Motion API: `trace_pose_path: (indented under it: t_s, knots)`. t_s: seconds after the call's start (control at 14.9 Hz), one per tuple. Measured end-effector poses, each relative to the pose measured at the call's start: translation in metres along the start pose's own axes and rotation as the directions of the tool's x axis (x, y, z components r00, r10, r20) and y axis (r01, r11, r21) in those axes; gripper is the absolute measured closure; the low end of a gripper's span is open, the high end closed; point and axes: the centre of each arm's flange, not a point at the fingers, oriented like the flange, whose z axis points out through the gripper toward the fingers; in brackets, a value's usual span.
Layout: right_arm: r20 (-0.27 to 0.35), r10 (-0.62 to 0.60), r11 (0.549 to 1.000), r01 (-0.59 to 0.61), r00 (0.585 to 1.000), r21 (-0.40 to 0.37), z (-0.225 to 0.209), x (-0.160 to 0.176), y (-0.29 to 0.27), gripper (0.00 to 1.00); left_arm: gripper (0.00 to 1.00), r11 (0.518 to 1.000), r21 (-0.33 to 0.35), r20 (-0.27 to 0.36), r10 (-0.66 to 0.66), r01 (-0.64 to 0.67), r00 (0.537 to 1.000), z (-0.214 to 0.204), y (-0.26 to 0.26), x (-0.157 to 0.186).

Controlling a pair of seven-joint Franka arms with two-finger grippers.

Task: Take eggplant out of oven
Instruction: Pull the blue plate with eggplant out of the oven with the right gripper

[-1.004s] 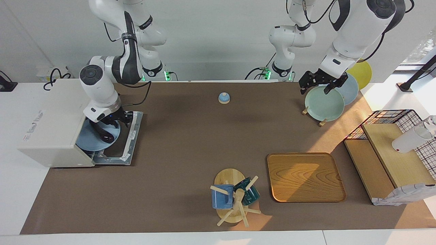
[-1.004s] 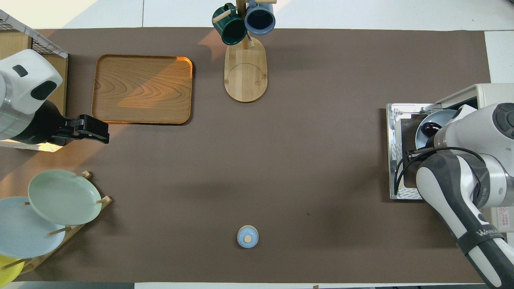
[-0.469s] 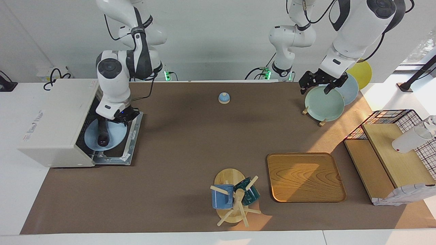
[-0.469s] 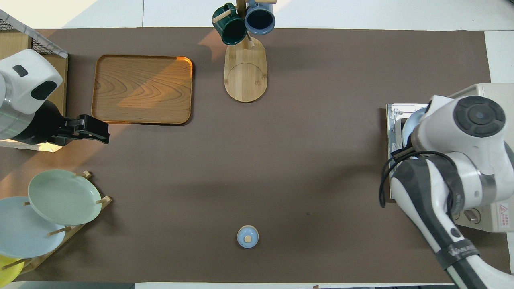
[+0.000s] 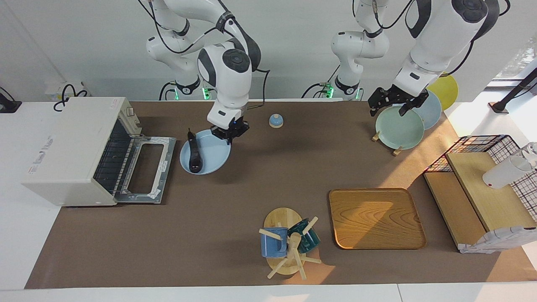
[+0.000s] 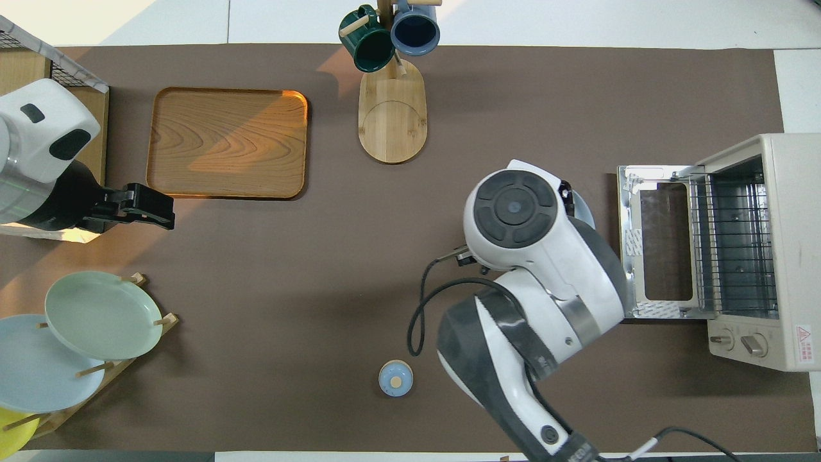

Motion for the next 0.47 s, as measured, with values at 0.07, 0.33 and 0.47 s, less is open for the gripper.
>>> trace_pose_path:
  t_s: [0.07,0.33,0.47]
  knots:
    - [0.002,0.038,0.999,-0.038,0.999,0.005,-0.003,0.01,-0.028,0.97,0.0,1.0,0.0,0.0,0.0,0.0,1.0,0.0,0.0,0.0]
    - [-0.036,0.109,0.993,-0.107,0.993,0.048,0.013,0.036,-0.156,0.97,0.0,1.0,0.0,0.0,-0.004,0.004,1.0,0.0,-0.002,0.0]
    - [-0.063,0.107,0.99,-0.1,0.992,0.102,0.026,0.041,-0.18,0.97,0.0,1.0,-0.001,-0.001,-0.012,0.012,1.0,0.0,-0.006,0.001]
